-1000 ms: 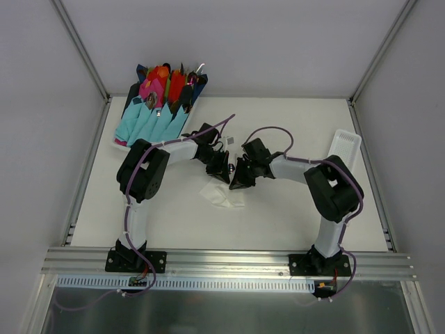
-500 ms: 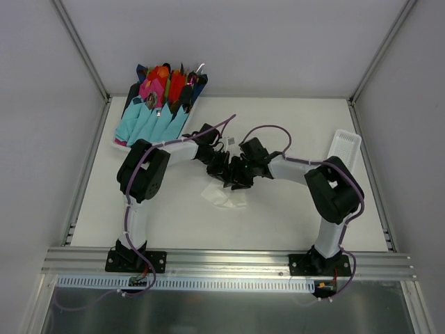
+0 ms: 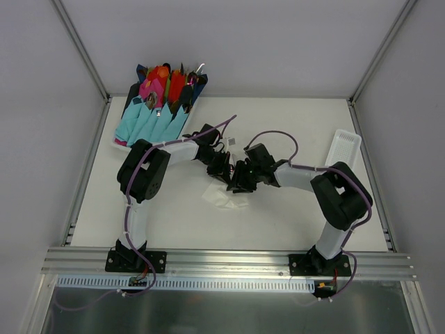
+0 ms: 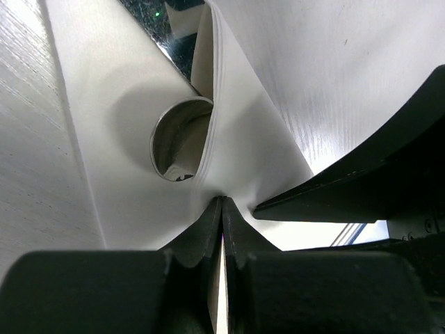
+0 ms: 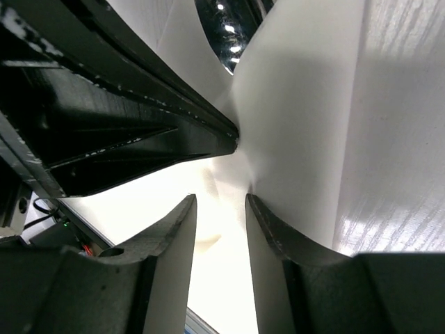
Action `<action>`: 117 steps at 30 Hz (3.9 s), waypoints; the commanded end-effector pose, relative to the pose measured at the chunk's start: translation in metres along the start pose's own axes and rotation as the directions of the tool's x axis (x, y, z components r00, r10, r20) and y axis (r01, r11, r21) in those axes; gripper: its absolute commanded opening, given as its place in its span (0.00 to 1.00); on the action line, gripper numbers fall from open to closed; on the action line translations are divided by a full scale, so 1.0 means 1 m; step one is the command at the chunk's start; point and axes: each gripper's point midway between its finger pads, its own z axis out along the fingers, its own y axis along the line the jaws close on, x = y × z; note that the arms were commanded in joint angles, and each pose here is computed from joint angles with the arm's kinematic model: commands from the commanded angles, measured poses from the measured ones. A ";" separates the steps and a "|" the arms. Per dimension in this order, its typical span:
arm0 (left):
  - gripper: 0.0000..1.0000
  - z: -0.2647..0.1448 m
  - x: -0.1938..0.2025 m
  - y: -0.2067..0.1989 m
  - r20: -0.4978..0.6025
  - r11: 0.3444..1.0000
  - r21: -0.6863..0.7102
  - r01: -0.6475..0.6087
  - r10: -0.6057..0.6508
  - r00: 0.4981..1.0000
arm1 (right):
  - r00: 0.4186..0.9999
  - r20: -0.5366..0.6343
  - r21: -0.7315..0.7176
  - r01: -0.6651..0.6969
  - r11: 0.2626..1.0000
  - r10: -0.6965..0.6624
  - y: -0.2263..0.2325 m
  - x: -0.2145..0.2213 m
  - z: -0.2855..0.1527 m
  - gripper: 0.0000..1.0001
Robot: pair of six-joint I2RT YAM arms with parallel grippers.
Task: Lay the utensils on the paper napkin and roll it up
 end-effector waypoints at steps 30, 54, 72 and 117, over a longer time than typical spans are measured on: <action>0.00 0.001 0.023 0.033 -0.086 0.993 -0.097 -0.064 0.056 0.995 | 0.970 0.222 -0.011 -0.099 0.995 0.099 0.007 -0.024 -0.046 0.12; 0.00 0.002 0.019 0.035 -0.079 0.994 -0.101 -0.039 0.031 0.996 | 0.988 0.126 0.078 -0.102 0.992 0.092 0.006 -0.032 0.008 0.02; 0.02 -0.035 0.019 0.008 -0.015 0.987 -0.081 -0.137 0.137 0.991 | 0.987 0.072 0.184 -0.157 0.970 0.146 -0.032 -0.012 0.028 0.00; 0.39 -0.082 0.044 0.102 0.004 0.910 -0.414 0.005 -0.003 1.000 | 0.982 0.016 0.143 -0.186 0.972 0.186 -0.034 0.002 0.031 0.00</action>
